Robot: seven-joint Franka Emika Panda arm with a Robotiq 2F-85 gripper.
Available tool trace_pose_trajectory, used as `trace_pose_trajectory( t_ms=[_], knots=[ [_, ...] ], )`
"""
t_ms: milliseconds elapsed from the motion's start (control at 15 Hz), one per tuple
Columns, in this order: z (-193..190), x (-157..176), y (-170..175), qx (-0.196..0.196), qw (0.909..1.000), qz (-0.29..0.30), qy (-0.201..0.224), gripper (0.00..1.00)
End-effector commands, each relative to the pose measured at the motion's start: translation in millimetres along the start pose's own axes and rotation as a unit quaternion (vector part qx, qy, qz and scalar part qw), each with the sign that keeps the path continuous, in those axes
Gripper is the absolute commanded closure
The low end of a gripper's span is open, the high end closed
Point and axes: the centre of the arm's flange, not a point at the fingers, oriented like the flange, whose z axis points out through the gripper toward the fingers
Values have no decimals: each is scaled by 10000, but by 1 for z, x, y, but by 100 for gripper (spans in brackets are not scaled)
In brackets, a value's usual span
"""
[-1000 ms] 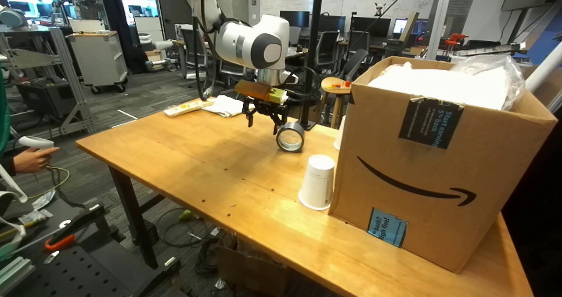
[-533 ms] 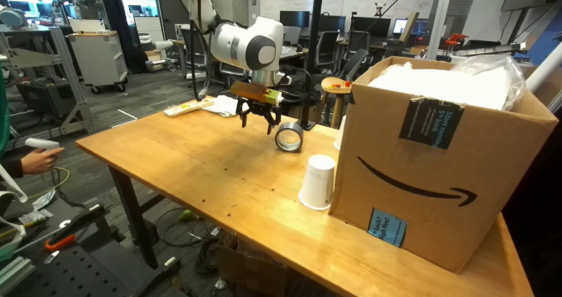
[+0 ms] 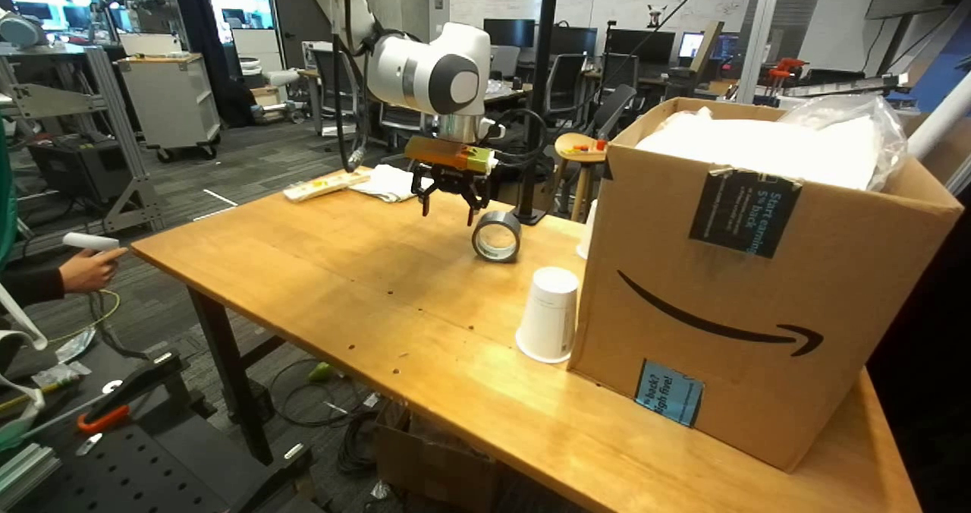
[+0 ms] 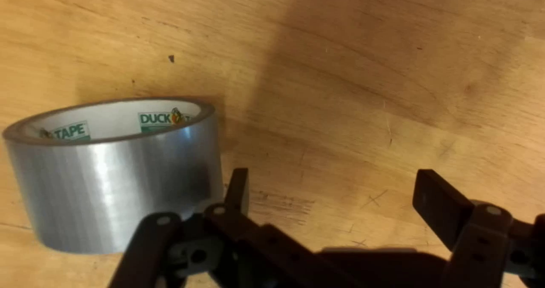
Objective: Move the seal tape
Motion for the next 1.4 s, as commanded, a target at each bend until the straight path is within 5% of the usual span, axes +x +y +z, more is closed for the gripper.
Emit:
trace_pose_trajectory(
  t_ms=[0,1333],
  knots=[
    [-7,21,3,-84,9996,-251,-47,0],
    [-3,27,49,-212,9997,-80,-115,0]
  ],
)
